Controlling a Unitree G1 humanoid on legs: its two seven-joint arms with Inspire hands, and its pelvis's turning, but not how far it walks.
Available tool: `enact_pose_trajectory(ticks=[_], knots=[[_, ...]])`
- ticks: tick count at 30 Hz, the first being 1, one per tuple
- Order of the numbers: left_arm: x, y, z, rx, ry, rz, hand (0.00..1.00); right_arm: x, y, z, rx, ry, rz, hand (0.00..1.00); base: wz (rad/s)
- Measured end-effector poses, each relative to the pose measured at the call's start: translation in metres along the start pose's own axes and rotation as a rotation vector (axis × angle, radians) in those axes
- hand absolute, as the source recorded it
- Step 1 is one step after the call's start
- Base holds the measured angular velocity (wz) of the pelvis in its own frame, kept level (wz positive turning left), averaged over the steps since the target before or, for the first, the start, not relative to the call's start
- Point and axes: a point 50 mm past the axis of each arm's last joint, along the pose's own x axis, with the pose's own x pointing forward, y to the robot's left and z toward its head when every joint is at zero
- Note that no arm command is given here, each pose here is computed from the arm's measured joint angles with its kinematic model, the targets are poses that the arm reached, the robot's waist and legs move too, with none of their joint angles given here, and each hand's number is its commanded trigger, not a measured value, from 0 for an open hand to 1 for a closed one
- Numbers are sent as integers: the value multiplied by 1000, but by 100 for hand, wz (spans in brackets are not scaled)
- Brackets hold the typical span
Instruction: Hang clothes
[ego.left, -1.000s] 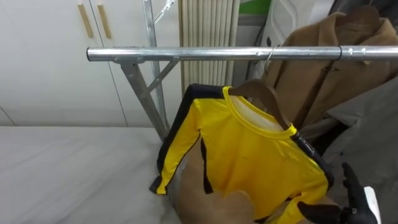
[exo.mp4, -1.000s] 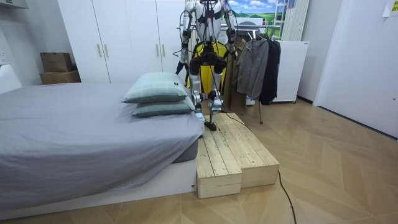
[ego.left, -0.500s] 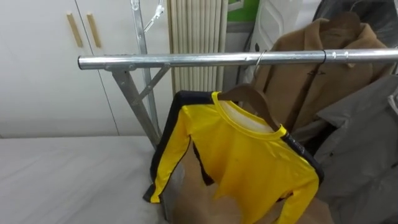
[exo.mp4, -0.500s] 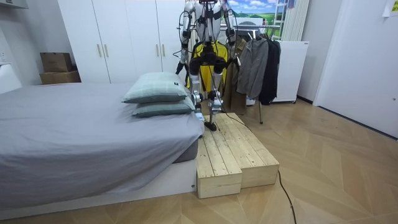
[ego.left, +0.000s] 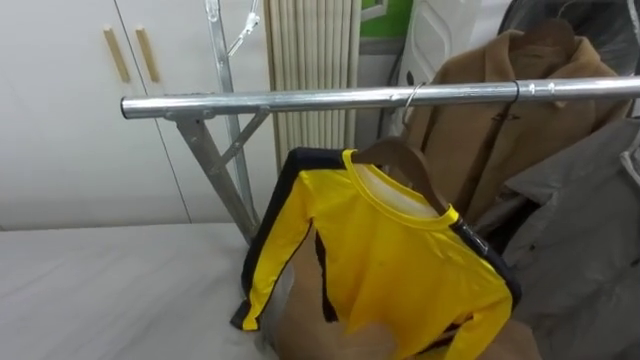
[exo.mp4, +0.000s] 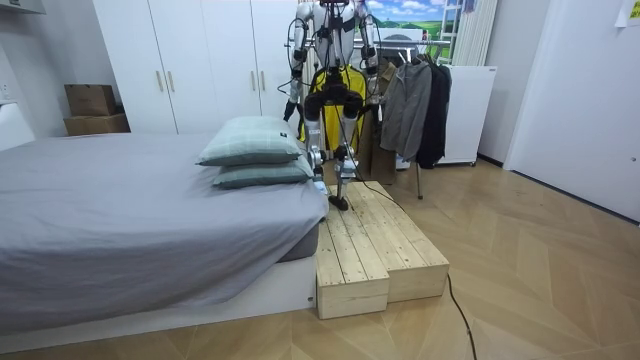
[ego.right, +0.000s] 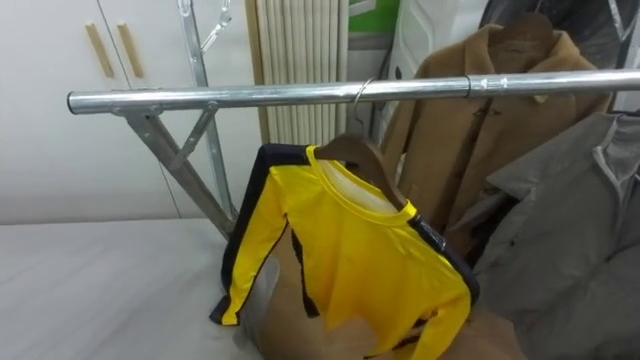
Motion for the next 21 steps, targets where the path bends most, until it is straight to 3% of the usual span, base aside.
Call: enact_pose_trajectory(ticks=[21], knots=[[5,3,2,-176,47,-92,0,0,-2,-6,81,89,1,0,1]])
